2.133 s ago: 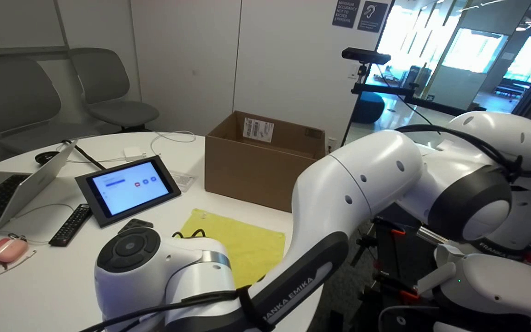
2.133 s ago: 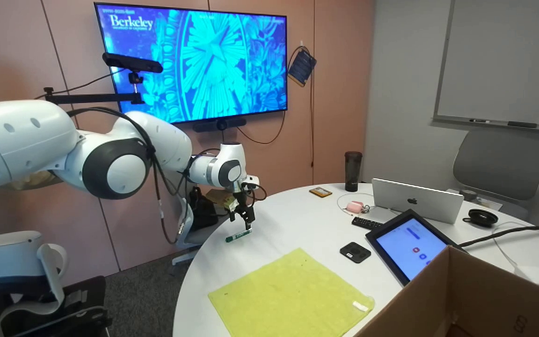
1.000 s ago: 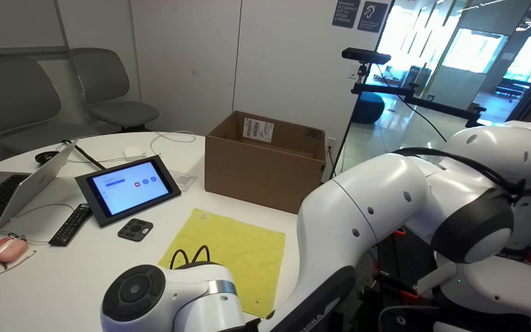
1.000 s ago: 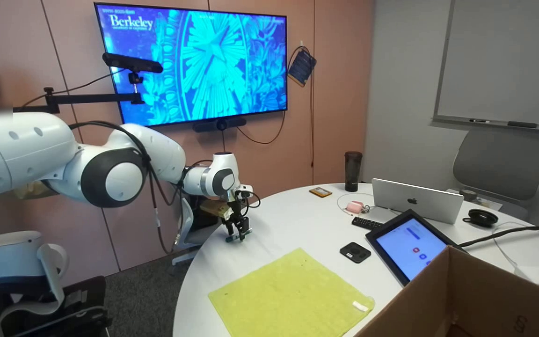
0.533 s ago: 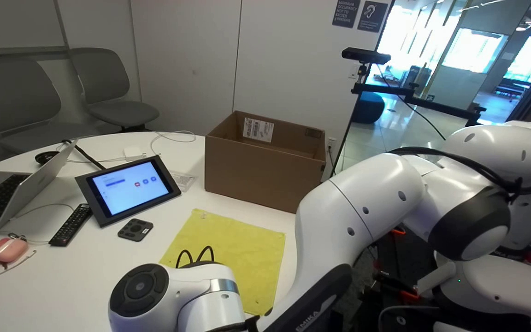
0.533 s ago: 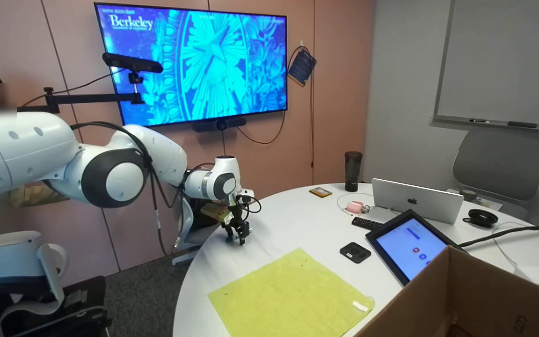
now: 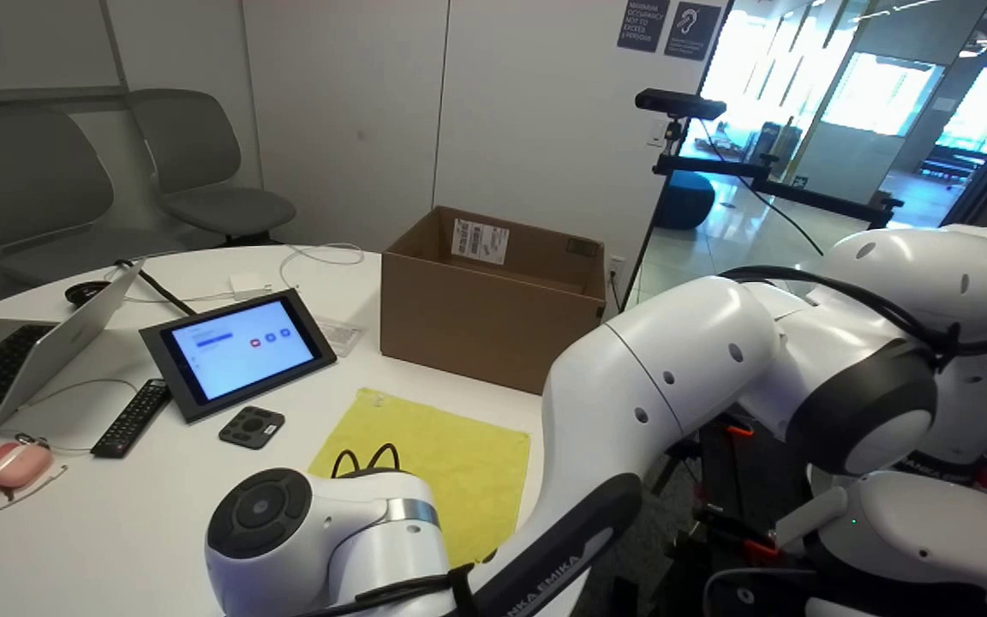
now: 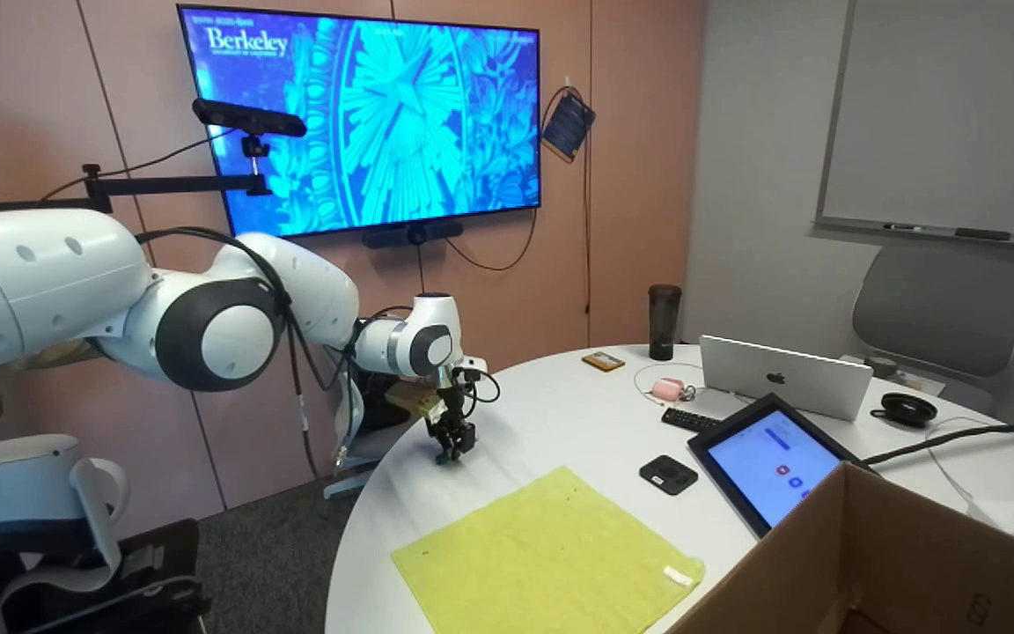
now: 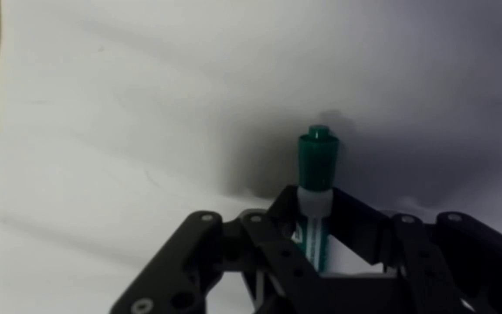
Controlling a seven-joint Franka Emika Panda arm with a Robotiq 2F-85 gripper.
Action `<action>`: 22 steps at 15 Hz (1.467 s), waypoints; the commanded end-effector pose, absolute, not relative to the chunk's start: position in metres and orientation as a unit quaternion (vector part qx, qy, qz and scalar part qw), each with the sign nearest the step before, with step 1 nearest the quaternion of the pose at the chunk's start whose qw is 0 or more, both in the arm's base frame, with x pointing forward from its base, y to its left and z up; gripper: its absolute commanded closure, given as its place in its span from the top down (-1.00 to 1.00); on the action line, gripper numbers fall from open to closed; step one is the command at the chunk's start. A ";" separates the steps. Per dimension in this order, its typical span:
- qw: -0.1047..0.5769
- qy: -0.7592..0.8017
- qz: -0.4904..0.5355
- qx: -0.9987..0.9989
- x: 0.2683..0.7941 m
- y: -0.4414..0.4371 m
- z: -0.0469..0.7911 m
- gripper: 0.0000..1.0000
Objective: Pick up the marker, put it on the towel , fold the towel together with the marker and put it in the box
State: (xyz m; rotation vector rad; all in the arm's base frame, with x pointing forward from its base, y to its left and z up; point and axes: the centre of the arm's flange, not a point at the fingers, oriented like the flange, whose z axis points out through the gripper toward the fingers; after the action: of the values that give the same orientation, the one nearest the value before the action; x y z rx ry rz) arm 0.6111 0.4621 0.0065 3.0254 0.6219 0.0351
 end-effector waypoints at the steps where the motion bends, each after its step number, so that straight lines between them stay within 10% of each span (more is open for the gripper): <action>1: 0.031 0.208 0.004 0.978 0.635 0.475 0.004 -0.74; 22: 0.059 0.189 -0.051 0.979 0.650 0.287 0.188 -0.74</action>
State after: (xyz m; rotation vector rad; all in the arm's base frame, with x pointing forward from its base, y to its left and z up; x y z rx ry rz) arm 0.6964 0.3391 0.1682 2.9580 0.5797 -0.1126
